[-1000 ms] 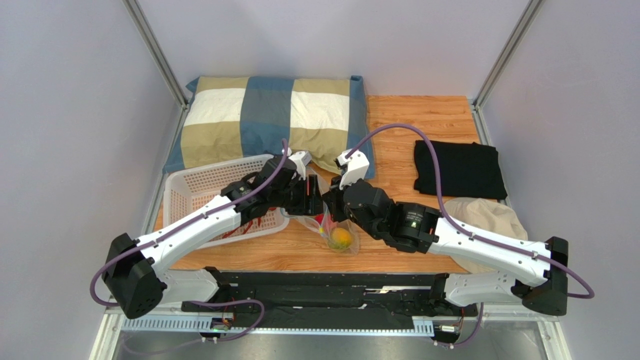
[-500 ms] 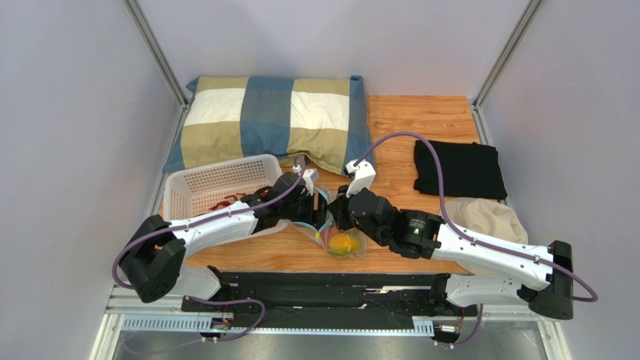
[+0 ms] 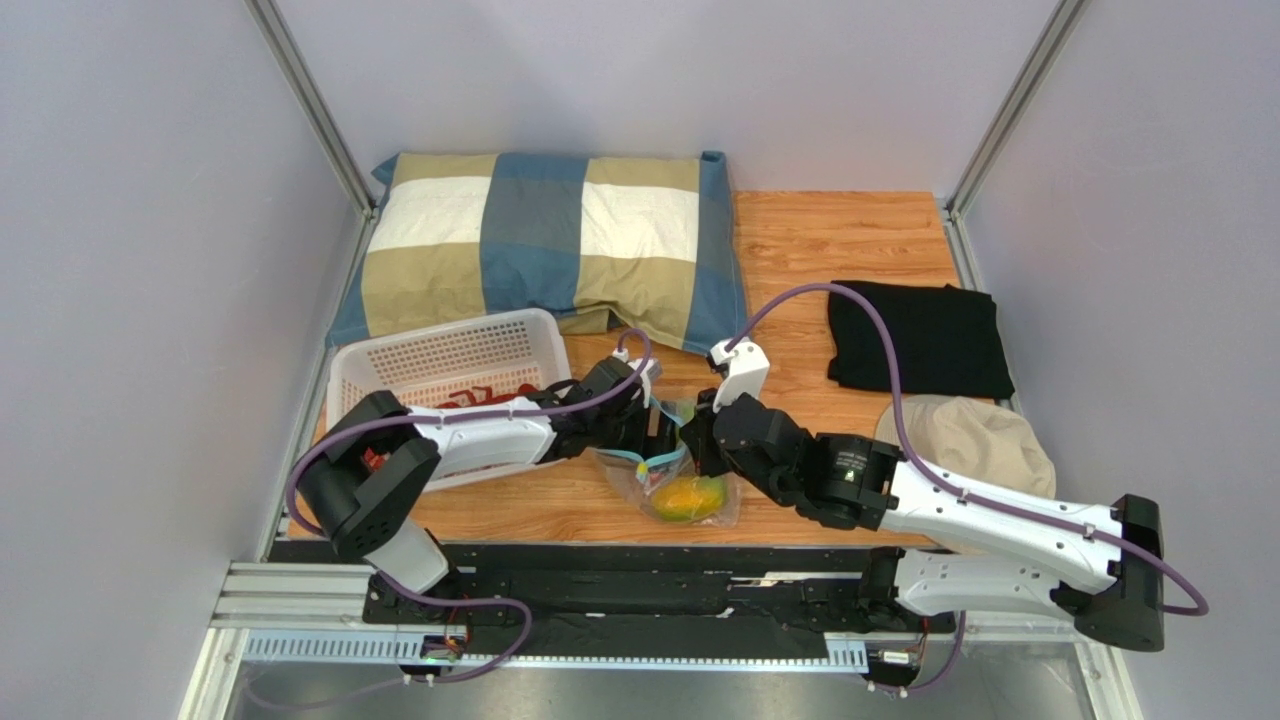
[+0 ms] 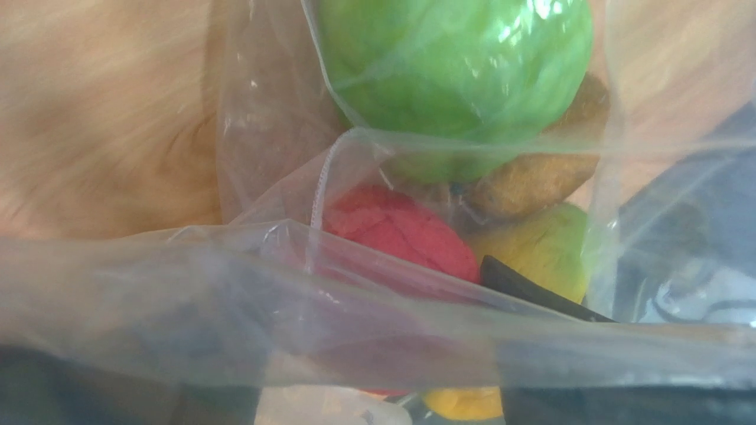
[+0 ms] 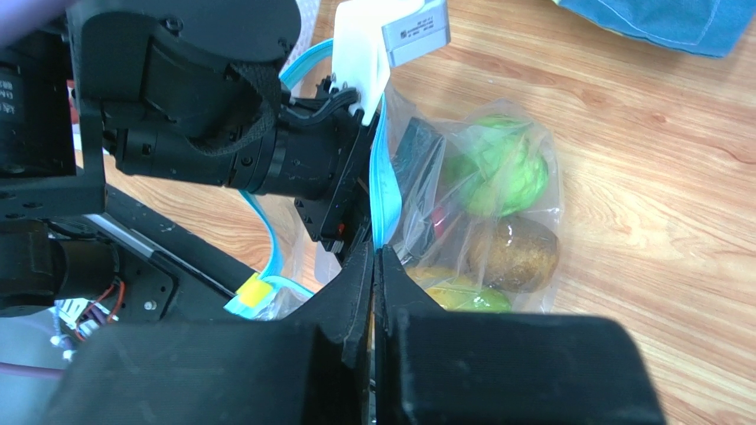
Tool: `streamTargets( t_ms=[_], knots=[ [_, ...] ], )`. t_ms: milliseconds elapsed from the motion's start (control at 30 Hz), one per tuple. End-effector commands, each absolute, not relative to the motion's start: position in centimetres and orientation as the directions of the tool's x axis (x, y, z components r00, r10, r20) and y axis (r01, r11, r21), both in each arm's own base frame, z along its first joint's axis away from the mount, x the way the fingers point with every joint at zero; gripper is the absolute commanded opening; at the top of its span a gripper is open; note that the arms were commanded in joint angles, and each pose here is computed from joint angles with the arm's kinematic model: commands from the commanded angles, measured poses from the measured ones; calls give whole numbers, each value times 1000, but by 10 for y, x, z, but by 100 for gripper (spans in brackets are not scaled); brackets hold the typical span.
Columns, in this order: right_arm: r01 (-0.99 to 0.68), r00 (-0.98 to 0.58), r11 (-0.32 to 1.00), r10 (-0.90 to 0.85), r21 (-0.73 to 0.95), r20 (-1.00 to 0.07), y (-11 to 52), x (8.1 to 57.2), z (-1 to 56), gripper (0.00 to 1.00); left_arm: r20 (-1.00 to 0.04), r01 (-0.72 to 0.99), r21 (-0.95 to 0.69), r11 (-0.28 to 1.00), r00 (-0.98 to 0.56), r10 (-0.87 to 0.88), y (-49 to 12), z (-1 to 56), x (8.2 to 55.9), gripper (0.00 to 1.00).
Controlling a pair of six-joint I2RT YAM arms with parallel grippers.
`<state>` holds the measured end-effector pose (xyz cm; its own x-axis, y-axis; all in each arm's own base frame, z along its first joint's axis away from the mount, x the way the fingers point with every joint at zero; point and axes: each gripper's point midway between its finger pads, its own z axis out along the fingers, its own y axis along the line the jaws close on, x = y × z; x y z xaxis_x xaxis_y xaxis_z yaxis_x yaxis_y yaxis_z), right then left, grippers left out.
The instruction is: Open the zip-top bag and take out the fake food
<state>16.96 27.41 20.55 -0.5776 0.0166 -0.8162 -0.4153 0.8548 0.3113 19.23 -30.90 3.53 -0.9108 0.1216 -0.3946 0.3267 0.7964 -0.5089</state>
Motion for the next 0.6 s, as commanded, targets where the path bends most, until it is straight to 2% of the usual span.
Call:
streamTargets(
  t_ms=[0,100,133,167,200,233,267,333,367,433,500,533,567],
  knots=[
    [-414,-565,860,13,297,-825,265,170,193,0,-352,314,-477,821,-924,149,-310,9,193,81],
    [-422,-563,869,-27,260,-826,260,170,178,0,-376,313,-464,829,-916,136,-311,8,201,54],
    [-422,-559,875,-45,237,-828,256,171,175,0,-374,322,-461,827,-915,148,-313,13,202,32],
    [-408,-567,890,-72,204,-820,248,170,169,0,-404,365,-474,801,-899,171,-328,34,211,25],
    [-382,-562,907,-73,180,-824,240,173,168,0,-360,362,-442,821,-910,207,-321,36,203,16],
    [-362,-563,917,-70,169,-824,233,174,169,0,-363,379,-435,817,-904,226,-324,47,203,5],
    [-336,-571,928,-66,160,-818,222,172,167,0,-399,420,-455,786,-884,242,-335,72,207,3],
    [-328,-560,934,-71,142,-825,211,171,164,0,-380,420,-451,788,-889,257,-329,87,201,0],
    [-337,-547,930,-67,146,-835,206,169,167,0,-415,449,-462,765,-872,262,-333,110,203,0],
    [-355,-555,923,-79,150,-828,201,164,170,0,-412,441,-466,767,-876,253,-328,126,199,0],
    [-399,-579,890,-58,220,-813,205,151,181,0,-414,419,-540,730,-887,203,-338,144,197,0],
    [-396,-596,885,-44,246,-802,202,146,183,0,-395,404,-581,706,-899,190,-344,147,194,0],
    [-382,-605,882,-12,278,-796,201,144,187,0,-299,340,-656,674,-937,182,-354,146,181,0]
  ],
)
